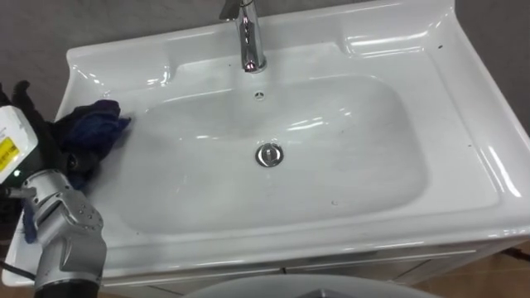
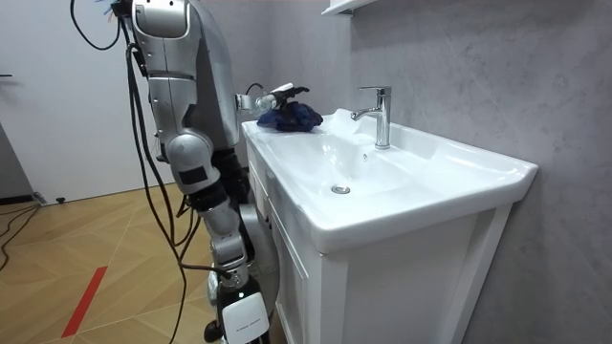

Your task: Wipe basin

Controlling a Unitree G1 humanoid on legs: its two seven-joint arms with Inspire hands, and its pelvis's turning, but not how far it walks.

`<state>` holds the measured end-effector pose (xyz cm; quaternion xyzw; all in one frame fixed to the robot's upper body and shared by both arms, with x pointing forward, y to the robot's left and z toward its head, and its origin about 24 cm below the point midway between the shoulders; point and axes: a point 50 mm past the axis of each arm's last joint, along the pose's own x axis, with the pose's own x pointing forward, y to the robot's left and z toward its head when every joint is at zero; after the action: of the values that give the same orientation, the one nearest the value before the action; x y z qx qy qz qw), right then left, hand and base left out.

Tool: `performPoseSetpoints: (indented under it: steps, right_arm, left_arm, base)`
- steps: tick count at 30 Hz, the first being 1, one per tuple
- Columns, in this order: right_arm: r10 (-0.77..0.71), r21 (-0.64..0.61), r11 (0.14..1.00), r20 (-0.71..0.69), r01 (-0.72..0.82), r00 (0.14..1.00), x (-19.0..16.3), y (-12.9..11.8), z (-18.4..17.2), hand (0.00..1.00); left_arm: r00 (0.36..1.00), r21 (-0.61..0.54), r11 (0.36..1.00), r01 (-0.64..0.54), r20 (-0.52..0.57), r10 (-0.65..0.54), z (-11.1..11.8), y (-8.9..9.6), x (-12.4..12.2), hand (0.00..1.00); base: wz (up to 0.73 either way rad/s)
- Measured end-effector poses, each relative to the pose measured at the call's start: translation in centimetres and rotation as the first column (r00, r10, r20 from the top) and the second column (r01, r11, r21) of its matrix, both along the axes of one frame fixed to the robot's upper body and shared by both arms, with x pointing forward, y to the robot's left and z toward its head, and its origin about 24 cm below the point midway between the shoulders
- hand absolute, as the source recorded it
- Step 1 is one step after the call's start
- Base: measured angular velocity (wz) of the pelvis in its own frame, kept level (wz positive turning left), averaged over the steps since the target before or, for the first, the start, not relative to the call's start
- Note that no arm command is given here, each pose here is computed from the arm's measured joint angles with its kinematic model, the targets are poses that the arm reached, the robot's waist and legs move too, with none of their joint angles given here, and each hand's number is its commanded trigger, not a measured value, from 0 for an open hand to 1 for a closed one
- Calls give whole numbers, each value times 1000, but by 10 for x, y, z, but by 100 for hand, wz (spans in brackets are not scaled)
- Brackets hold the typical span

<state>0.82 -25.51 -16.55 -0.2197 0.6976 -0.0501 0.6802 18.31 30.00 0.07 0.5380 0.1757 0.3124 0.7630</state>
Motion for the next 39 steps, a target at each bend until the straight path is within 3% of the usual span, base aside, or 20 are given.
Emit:
performPoseSetpoints:
  steps: [6,17,23,31,39]
  right_arm:
    - [-17,-19,1000,18,18,1000,2,-1,0,0]
    - [-39,-29,999,37,40,999,3,-1,1,0]
    - [-66,-10,998,67,66,996,5,3,0,0]
    - [-59,-9,998,87,60,994,7,5,-1,0]
    - [-92,-10,996,94,94,991,6,3,-1,0]
  left_arm:
    - [999,-4,1000,-8,52,8,5,-1,2,0]
    - [981,-231,972,-42,174,84,7,-1,2,0]
    - [954,-257,966,-30,280,104,24,5,4,0]
    - [840,-200,980,-7,530,114,73,13,7,0]
    - [787,-229,973,-36,594,169,82,21,5,0]
  base:
    - [0]
    - [1]
    - [0]
    - [0]
    - [0]
